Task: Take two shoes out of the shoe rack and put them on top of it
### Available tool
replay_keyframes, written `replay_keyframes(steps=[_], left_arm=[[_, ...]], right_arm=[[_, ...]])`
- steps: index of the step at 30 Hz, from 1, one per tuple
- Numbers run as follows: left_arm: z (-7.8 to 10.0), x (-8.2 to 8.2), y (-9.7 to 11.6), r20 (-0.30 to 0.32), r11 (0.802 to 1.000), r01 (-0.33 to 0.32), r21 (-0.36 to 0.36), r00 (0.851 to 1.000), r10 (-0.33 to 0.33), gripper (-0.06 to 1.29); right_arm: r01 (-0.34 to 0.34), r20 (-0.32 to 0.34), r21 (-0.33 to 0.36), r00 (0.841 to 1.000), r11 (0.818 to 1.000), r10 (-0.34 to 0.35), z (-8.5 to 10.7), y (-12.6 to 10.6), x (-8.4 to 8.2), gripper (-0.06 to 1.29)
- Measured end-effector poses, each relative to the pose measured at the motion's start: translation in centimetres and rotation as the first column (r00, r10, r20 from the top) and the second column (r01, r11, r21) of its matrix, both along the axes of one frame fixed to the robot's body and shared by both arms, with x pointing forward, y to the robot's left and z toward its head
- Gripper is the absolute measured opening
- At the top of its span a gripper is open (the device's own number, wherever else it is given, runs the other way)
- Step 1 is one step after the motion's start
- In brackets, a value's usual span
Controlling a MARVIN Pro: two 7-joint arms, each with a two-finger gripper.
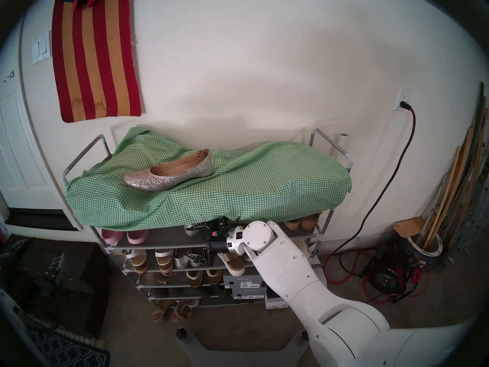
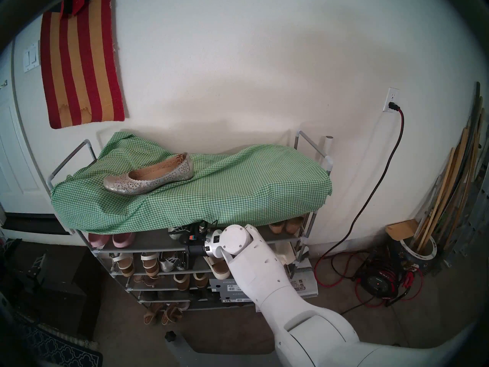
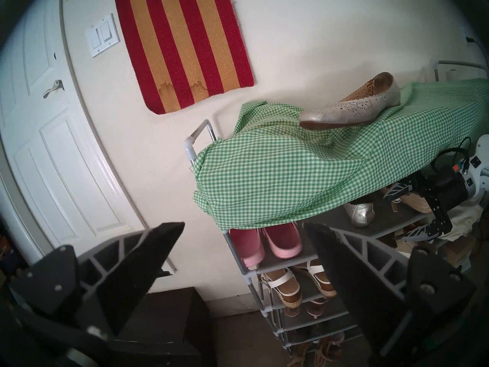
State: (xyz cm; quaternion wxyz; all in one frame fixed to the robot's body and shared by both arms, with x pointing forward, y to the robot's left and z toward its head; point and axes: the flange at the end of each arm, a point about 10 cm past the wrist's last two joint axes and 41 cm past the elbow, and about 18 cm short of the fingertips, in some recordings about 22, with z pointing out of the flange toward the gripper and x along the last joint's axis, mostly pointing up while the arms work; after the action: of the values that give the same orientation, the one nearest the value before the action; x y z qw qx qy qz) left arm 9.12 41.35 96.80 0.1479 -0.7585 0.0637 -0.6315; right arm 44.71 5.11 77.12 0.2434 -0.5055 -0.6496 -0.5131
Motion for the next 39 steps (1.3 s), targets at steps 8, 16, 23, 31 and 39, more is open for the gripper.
replay_keyframes(steps=[8, 16, 23, 31, 39], left_arm=[[0.0, 0.0, 0.0, 0.0, 1.0, 0.0, 0.0, 1.0, 0.0, 1.27], [0.0, 0.0, 0.0, 0.0, 1.0, 0.0, 0.0, 1.0, 0.0, 1.27], [0.0, 0.0, 0.0, 0.001, 1.0, 0.0, 0.001, 1.0, 0.0, 1.27], [0.0, 0.0, 0.0, 0.001, 1.0, 0.0, 0.001, 1.0, 0.0, 1.27], [0.0, 0.0, 0.0, 0.001, 1.0, 0.0, 0.001, 1.0, 0.0, 1.27]], right_arm=[[0.011, -0.002, -0.007, 1.0, 1.0, -0.011, -0.4, 0.3, 0.7, 1.24], [0.022, -0.006, -0.025, 1.0, 0.999, -0.022, -0.9, 0.8, 1.4, 1.24], [0.041, -0.003, -0.045, 0.999, 0.998, -0.041, -0.8, 1.4, 2.5, 1.24], [0.069, 0.005, -0.053, 0.998, 0.996, -0.069, -0.2, 1.6, 4.0, 1.24], [0.085, -0.001, -0.064, 0.996, 0.994, -0.085, -0.6, 1.2, 4.7, 1.24]])
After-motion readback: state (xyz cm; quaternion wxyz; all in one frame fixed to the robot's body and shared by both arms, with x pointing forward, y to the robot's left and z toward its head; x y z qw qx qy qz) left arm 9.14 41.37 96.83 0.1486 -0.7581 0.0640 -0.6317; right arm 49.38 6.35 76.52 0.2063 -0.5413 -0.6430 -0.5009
